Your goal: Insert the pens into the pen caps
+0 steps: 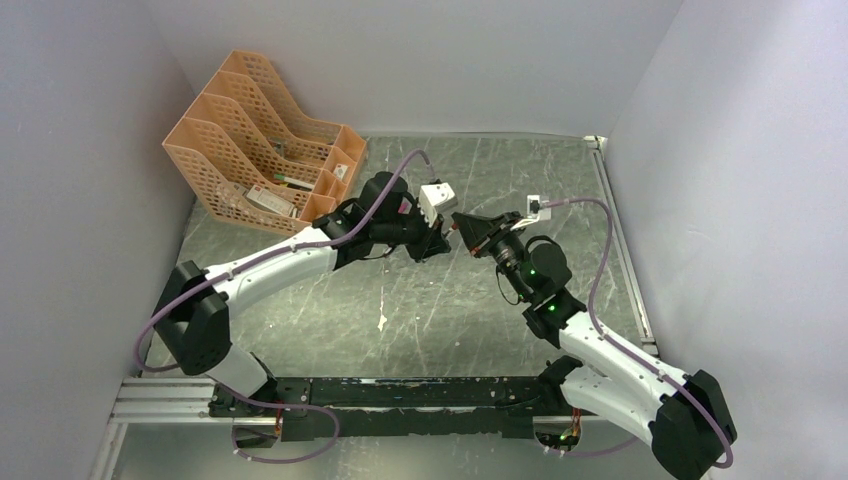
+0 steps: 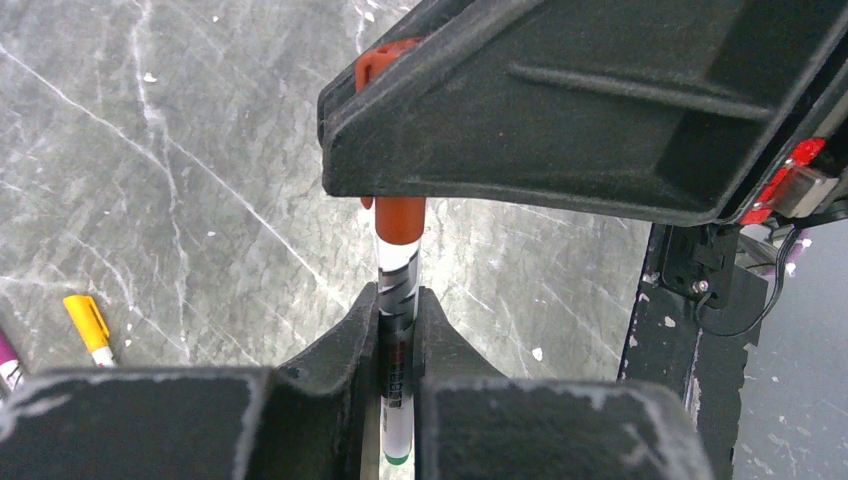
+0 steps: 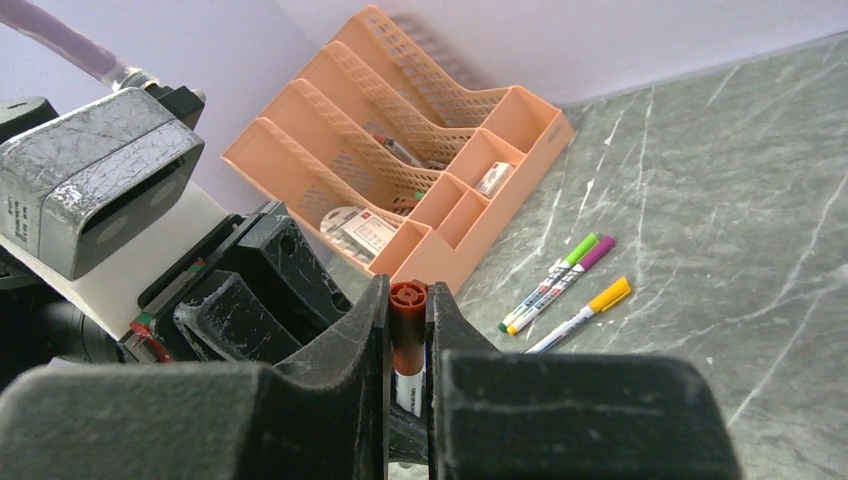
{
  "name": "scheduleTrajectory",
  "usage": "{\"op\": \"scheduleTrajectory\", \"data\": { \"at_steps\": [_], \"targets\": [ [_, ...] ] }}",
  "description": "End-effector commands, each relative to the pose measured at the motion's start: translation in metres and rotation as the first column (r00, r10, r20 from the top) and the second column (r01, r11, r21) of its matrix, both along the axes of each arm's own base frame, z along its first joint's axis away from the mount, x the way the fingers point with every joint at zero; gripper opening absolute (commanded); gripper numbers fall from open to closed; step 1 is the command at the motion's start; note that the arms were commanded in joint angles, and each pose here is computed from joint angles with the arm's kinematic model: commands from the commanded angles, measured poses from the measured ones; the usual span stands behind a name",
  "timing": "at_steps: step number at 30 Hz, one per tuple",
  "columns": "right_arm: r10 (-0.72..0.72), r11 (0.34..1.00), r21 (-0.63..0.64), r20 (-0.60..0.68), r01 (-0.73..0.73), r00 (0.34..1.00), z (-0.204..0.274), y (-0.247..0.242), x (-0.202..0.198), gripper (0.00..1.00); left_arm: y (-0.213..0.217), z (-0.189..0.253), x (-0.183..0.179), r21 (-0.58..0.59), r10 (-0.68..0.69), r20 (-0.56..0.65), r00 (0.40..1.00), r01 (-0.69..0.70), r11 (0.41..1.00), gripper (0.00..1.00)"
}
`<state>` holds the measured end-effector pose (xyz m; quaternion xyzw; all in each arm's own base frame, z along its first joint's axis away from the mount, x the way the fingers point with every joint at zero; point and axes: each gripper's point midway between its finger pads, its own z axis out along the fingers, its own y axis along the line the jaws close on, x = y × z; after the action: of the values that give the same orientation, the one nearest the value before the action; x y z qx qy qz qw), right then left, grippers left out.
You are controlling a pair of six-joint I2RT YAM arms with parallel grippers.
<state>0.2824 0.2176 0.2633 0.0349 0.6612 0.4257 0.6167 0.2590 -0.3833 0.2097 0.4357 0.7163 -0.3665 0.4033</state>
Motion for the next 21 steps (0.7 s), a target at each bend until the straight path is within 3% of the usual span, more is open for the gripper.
{"op": "scheduleTrajectory", "data": {
  "at_steps": [1,5,9,11,15,21],
  "targets": [
    [0.274,0.944,-0.110,-0.267,-0.312,0.924,-0.088,0.040,-0.060,0.00,-0.030,0.137,0.037,-0.327,0.081,0.302,0.950,0.023,0.945,0.07],
    [0.224,0.968,-0.063,-0.235,-0.245,0.946,-0.063,0.033,-0.053,0.00,-0.020,0.104,0.037,-0.265,0.100,0.264,0.959,-0.027,0.964,0.07],
    [0.171,0.985,0.018,-0.167,-0.171,0.971,-0.022,0.023,-0.047,0.31,-0.002,0.058,0.031,-0.196,0.131,0.200,0.971,-0.092,0.976,0.07],
    [0.138,0.990,0.054,-0.124,-0.132,0.983,-0.001,0.014,-0.046,0.39,0.006,0.035,0.027,-0.141,0.134,0.158,0.978,-0.112,0.984,0.07],
    [0.056,0.998,0.025,-0.102,-0.054,0.993,0.016,-0.002,-0.042,0.41,0.030,-0.010,0.037,-0.029,0.205,0.125,0.971,-0.204,0.979,0.07],
    [-0.096,0.995,-0.042,-0.139,0.091,0.986,0.006,-0.036,-0.040,0.41,0.044,-0.059,0.063,0.084,0.279,0.092,0.956,-0.286,0.954,0.07]
  ]
}}
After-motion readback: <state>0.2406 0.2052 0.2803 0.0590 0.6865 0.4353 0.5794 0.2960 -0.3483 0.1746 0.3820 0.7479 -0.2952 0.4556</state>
